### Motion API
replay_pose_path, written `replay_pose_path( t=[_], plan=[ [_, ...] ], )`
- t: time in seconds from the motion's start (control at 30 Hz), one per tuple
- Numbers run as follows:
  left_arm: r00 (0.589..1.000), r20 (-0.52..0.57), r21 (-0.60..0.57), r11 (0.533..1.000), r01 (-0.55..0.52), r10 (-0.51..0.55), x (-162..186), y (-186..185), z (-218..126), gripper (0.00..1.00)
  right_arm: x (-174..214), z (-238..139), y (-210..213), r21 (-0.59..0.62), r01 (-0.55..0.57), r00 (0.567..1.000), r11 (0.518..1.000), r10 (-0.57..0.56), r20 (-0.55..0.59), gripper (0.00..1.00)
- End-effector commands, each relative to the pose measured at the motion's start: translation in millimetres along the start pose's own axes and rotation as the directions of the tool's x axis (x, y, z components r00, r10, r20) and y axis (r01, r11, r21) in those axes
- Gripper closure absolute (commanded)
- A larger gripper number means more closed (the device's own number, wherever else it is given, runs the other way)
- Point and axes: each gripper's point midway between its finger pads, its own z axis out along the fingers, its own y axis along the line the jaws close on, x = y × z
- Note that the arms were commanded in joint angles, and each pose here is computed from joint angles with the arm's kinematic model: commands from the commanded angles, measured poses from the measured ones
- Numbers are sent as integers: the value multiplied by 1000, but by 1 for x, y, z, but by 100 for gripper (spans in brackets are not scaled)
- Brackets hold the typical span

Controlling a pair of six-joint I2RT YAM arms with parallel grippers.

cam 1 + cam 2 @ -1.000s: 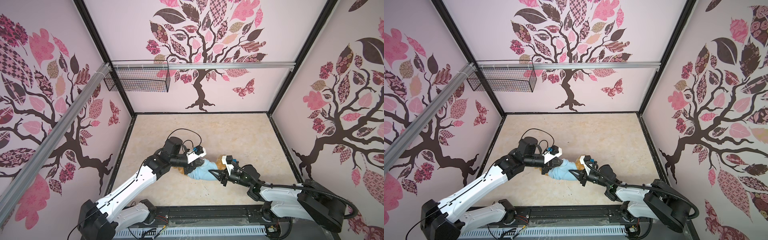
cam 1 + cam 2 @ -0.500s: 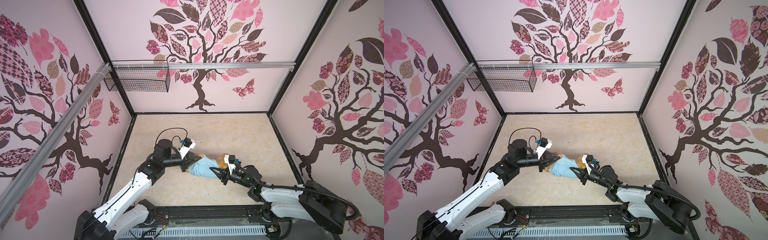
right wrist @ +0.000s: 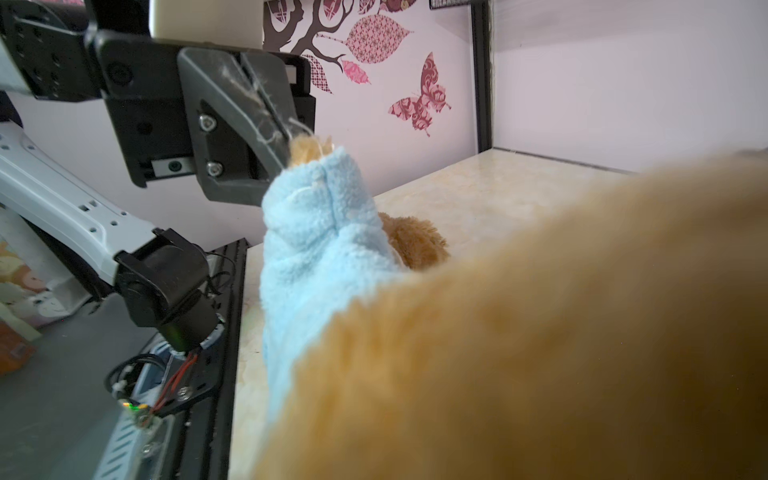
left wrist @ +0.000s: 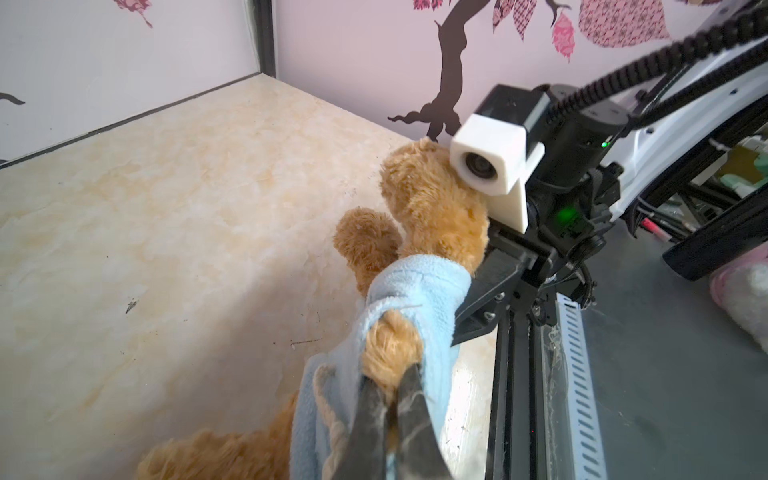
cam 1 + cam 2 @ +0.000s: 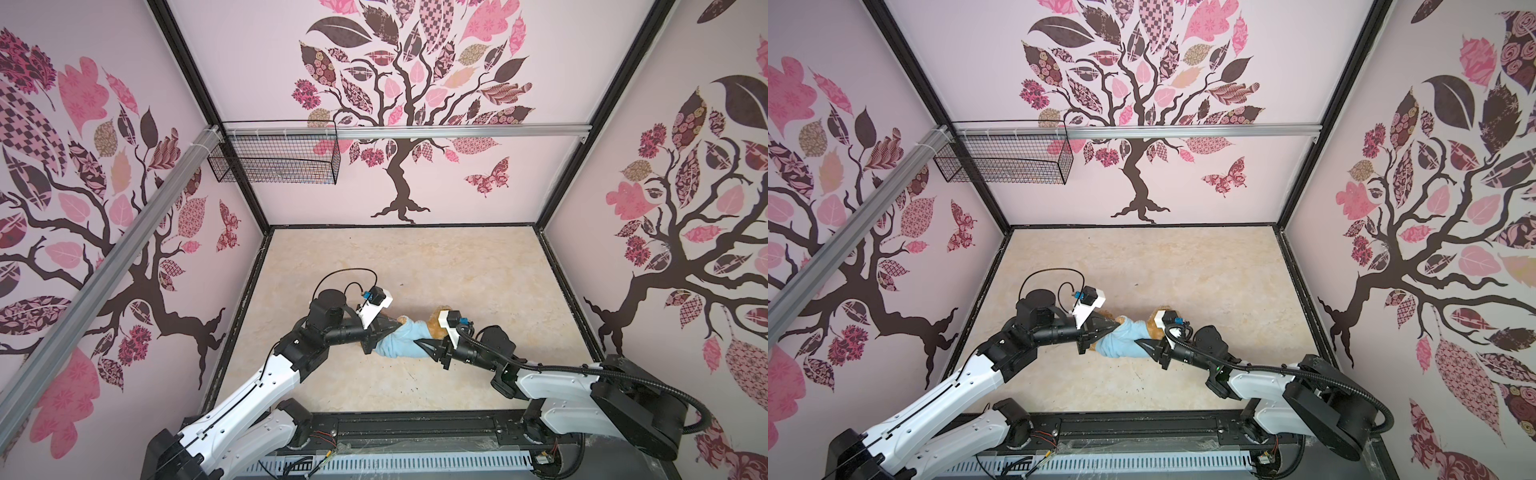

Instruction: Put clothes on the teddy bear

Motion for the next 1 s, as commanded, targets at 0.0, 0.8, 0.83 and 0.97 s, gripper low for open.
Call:
replay_pose_path(
  t=[0.0, 0.8, 0.83, 0.97],
  plan=[
    [995, -47, 32, 995, -90, 91, 9, -5, 5, 100, -9, 7, 3, -38, -4, 1000, 999, 5, 17, 53],
    [876, 365, -134, 914, 384, -315, -22, 43, -41, 100, 16, -6, -24, 112, 2, 1000, 994, -6, 28, 100],
    [899, 312, -145, 920, 365, -307, -10, 40, -39, 100, 15, -6, -25, 116, 9, 999, 993, -13, 32, 100],
    [977, 104, -147, 969, 199, -185, 19, 21, -36, 94, 14, -3, -16, 70, 61, 998, 996, -61, 8, 100]
  ],
)
